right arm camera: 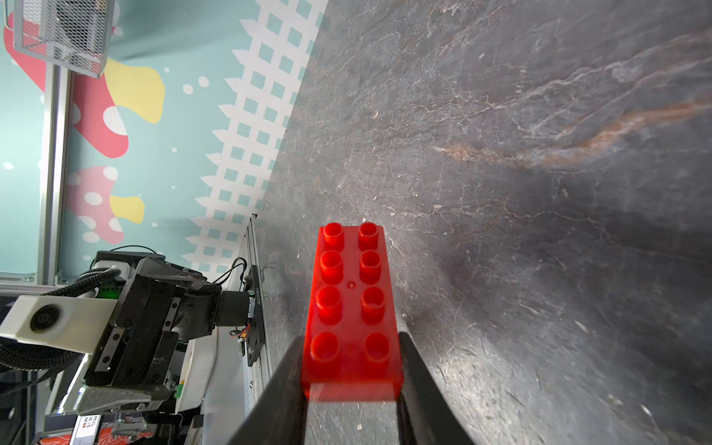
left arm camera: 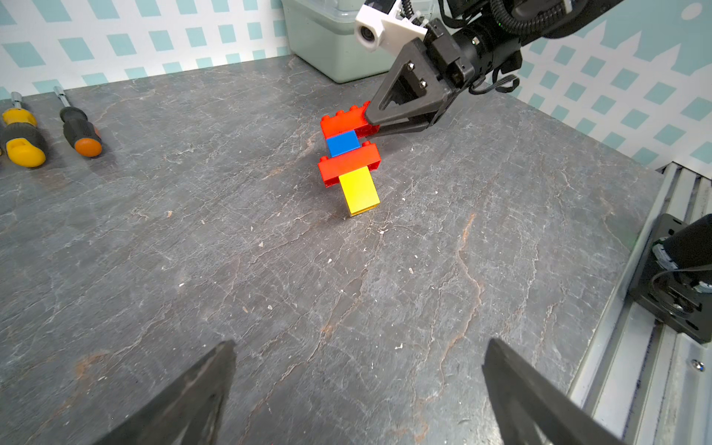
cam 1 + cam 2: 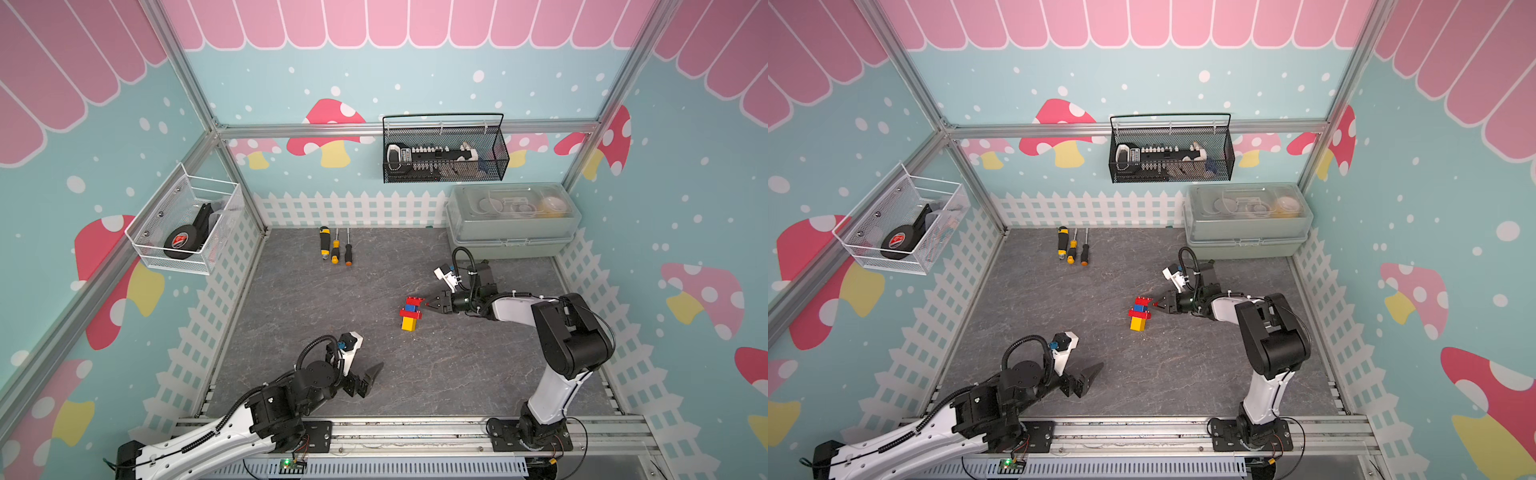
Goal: Assemble the letter f with lego
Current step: Place the lego brick at the center of the board.
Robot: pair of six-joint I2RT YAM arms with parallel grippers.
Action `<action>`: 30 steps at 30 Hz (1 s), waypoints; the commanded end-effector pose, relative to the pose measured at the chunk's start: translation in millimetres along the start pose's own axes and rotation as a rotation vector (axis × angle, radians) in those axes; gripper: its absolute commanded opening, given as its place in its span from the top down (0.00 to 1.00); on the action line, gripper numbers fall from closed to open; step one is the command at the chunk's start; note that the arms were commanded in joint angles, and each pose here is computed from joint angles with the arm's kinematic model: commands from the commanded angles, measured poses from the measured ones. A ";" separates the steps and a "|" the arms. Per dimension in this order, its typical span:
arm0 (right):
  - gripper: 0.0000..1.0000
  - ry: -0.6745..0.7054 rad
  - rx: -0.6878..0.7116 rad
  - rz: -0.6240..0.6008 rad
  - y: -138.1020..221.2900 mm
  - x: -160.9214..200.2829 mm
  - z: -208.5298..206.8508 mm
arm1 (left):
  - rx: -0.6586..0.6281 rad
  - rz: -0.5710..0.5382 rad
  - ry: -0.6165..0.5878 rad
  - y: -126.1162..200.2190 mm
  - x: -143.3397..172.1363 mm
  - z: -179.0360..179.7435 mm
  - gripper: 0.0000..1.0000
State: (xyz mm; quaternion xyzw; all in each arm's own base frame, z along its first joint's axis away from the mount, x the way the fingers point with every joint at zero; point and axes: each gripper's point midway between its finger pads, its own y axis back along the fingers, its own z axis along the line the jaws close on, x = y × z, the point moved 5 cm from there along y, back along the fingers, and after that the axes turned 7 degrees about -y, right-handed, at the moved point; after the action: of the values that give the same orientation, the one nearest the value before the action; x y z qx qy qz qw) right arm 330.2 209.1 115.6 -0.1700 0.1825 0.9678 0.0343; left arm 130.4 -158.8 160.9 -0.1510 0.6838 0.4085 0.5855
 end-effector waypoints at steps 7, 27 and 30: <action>0.66 -0.031 -0.142 -0.078 -4.9 -13.1 3.9 | 0.005 -0.015 -0.009 0.7 -2.7 -1.1 0.01; 0.66 -0.145 -0.180 -0.072 -17.2 -2.7 -27.8 | 0.004 -0.012 -0.009 0.2 -2.9 -1.3 0.01; 0.66 -0.165 -0.167 -0.063 -18.5 -0.1 -32.2 | 0.004 -0.012 -0.008 0.3 -2.8 -1.3 0.01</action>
State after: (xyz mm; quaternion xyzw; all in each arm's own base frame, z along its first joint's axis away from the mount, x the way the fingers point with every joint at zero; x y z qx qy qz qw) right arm 341.3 216.2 72.7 -0.0847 0.0955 0.9895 0.0673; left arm 130.4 -158.9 160.7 -0.1506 0.6837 0.4089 0.5854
